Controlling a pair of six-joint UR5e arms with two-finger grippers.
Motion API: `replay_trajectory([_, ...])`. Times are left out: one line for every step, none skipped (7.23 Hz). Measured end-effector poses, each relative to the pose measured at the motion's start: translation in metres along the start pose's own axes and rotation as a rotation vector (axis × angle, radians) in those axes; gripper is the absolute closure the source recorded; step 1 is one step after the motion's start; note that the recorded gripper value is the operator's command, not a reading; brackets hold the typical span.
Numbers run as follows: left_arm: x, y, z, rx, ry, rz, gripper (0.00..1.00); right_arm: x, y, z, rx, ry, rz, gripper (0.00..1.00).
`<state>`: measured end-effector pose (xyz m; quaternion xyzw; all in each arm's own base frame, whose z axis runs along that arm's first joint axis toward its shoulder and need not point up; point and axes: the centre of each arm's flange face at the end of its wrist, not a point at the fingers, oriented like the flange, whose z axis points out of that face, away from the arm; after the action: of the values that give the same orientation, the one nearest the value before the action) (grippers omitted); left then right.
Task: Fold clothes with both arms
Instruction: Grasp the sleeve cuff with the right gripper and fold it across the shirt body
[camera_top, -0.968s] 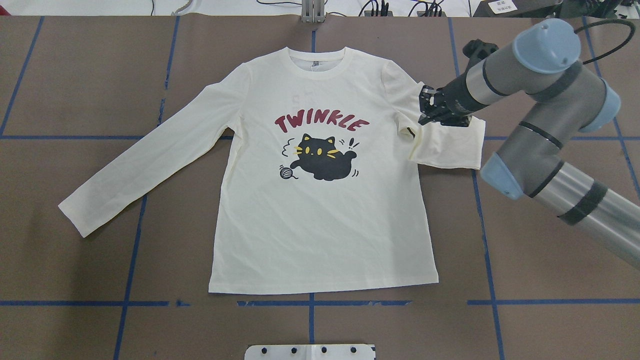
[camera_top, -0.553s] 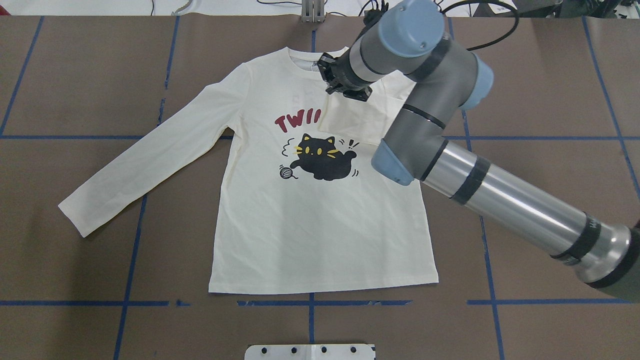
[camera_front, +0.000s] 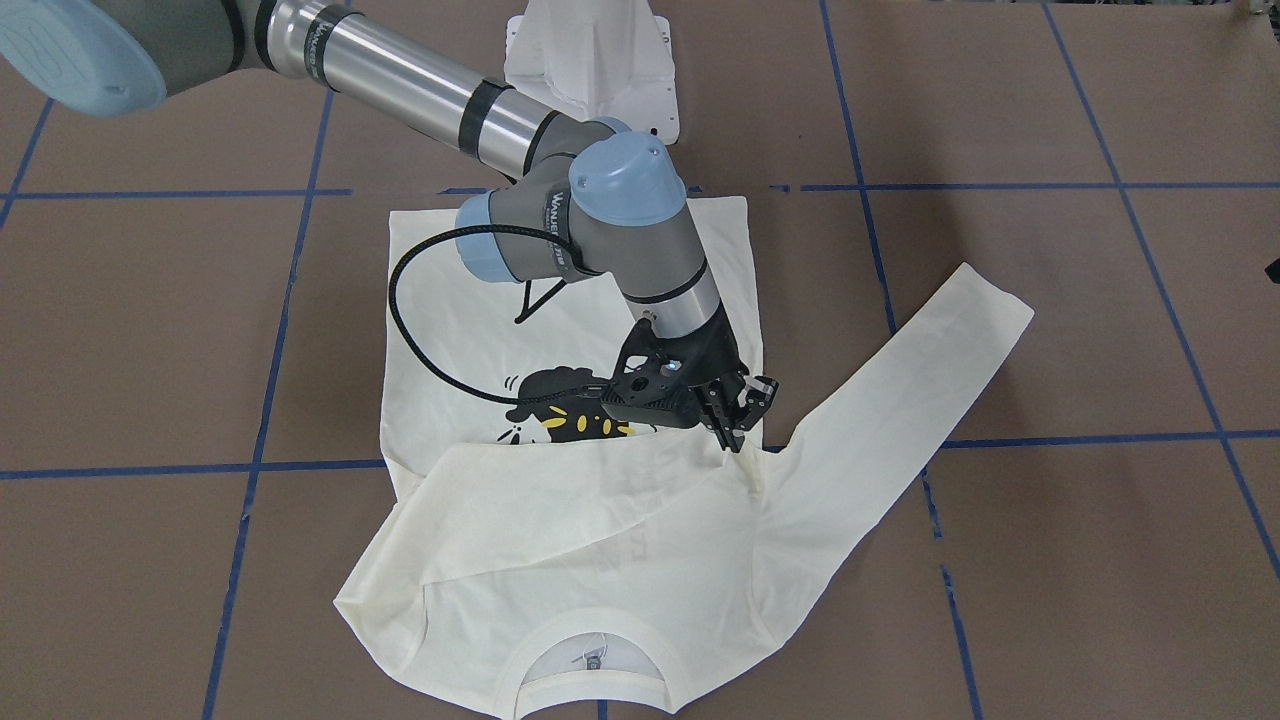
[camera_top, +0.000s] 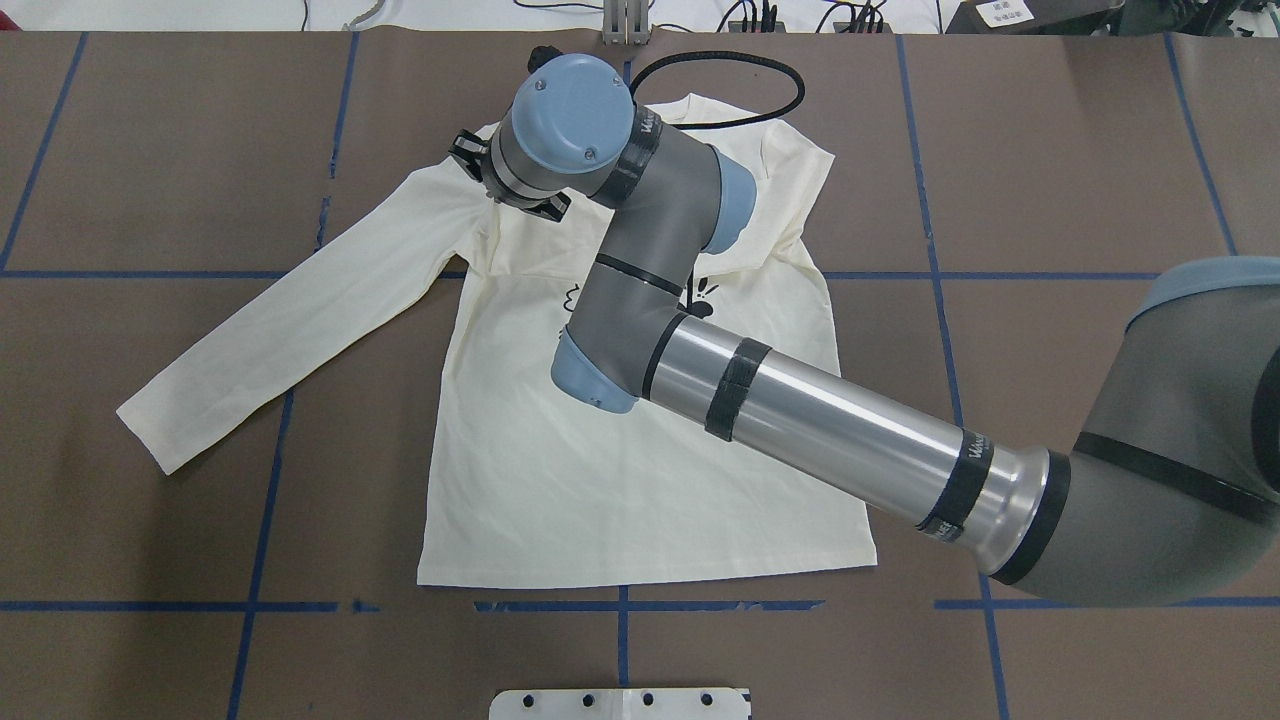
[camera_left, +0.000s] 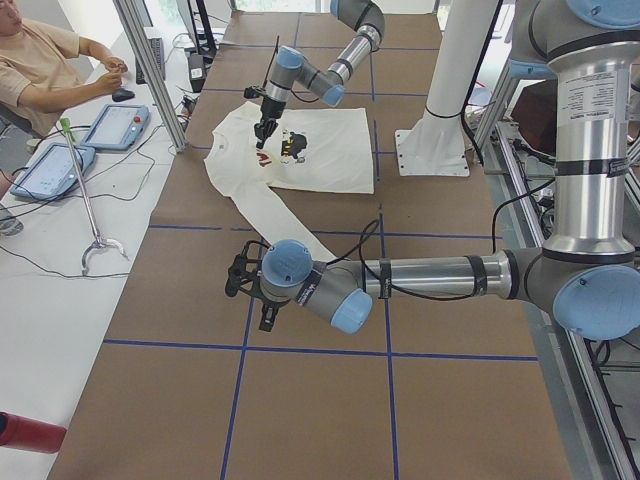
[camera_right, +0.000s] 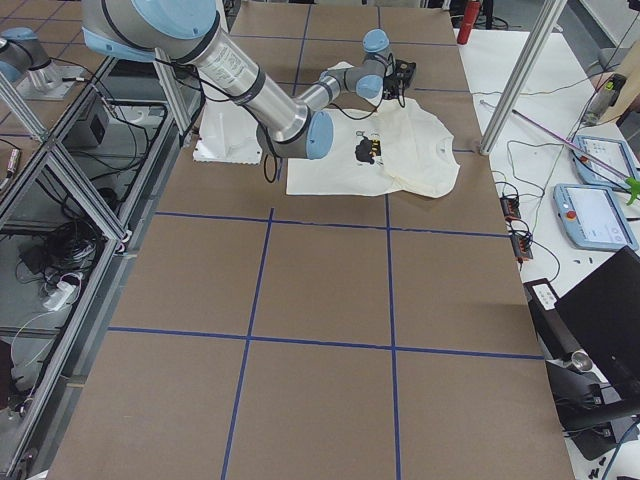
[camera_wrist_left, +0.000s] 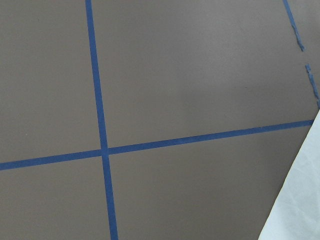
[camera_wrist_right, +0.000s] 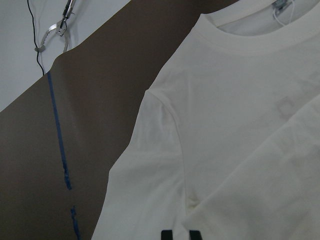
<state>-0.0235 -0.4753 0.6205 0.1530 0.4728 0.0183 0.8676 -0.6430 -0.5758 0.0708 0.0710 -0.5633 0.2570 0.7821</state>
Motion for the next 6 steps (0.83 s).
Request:
replay_trajectory([0.0,0.0,0.0,0.003,0.001,0.003,0.0,-0.014,0.013,0.007,0.01,-0.004,-0.006,0.19])
replay_trajectory([0.001,-0.002,0.0,0.005,0.002,0.004,0.0,-0.023,0.028,0.012,0.02,-0.007,-0.012,0.04])
replay_trajectory([0.005,-0.008,0.001,0.008,0.005,0.011,0.0,-0.032,0.038,0.011,0.024,-0.015,-0.014,0.01])
replay_trajectory([0.019,-0.022,0.009,0.003,0.015,0.04,0.0,-0.04,0.043,0.003,0.021,-0.035,0.002,0.01])
replay_trajectory([0.035,-0.039,0.027,-0.016,0.028,0.054,0.01,-0.029,0.041,-0.009,0.017,-0.052,0.026,0.01])
replay_trajectory([0.054,-0.055,0.055,-0.053,0.044,0.029,0.01,0.009,0.03,-0.03,0.016,-0.054,0.038,0.01])
